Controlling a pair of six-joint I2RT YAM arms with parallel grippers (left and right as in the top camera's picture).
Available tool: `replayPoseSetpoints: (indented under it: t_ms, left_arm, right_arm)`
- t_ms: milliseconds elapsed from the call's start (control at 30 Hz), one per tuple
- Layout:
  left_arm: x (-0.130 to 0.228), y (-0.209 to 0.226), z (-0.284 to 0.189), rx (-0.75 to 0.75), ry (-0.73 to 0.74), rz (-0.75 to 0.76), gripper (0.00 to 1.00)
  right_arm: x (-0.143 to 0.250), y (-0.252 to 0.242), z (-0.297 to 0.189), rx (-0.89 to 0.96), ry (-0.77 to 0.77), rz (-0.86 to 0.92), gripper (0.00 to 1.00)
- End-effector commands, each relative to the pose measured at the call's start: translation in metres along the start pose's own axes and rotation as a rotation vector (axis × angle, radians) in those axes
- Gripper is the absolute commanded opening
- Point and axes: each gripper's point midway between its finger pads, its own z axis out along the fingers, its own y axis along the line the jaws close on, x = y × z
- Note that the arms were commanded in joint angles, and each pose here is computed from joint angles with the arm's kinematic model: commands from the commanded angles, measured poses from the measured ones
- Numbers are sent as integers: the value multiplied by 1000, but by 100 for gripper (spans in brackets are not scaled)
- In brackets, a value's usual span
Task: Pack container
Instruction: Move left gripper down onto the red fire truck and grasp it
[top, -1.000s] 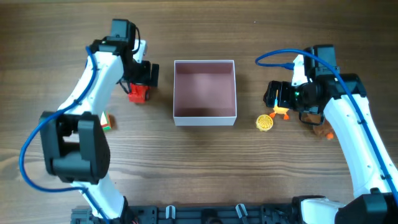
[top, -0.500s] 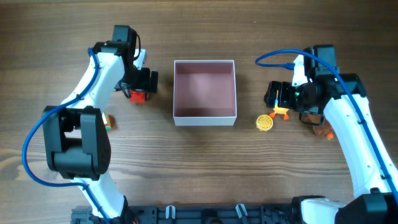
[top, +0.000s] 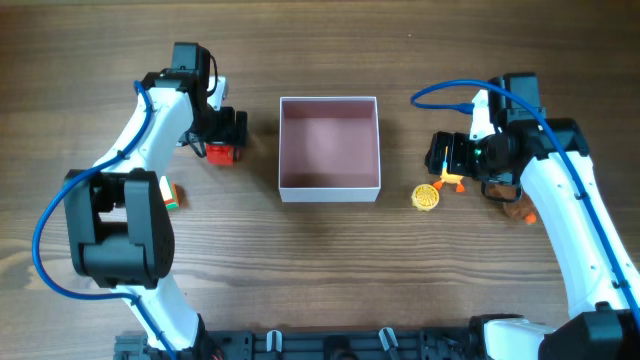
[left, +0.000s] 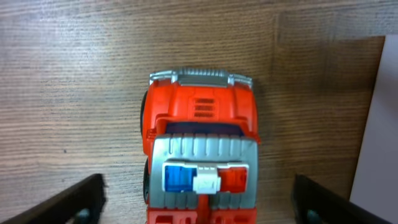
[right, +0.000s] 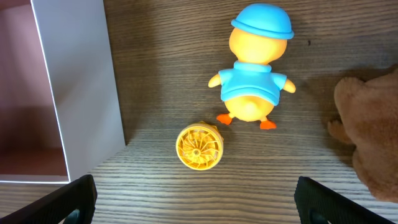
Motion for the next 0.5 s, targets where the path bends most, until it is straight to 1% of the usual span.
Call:
replayPoseSetpoints:
  t_ms: [0,167,233,467]
  left_arm:
    - [4,-4,6,26,17,-5,88]
    - [5,-4,9,26,25,-5,85]
    - [7,-4,11,26,33,-6,79]
    - [21,-3,19,24,70,-7,69]
  right_arm:
    - [-7,-2,-3,12,-17,6,100]
    - [-5,-2,-3,13,-11,6,100]
    - [-5,-2,-3,14,-8,7,100]
    - [-4,-3,-3,14,-6,6,100]
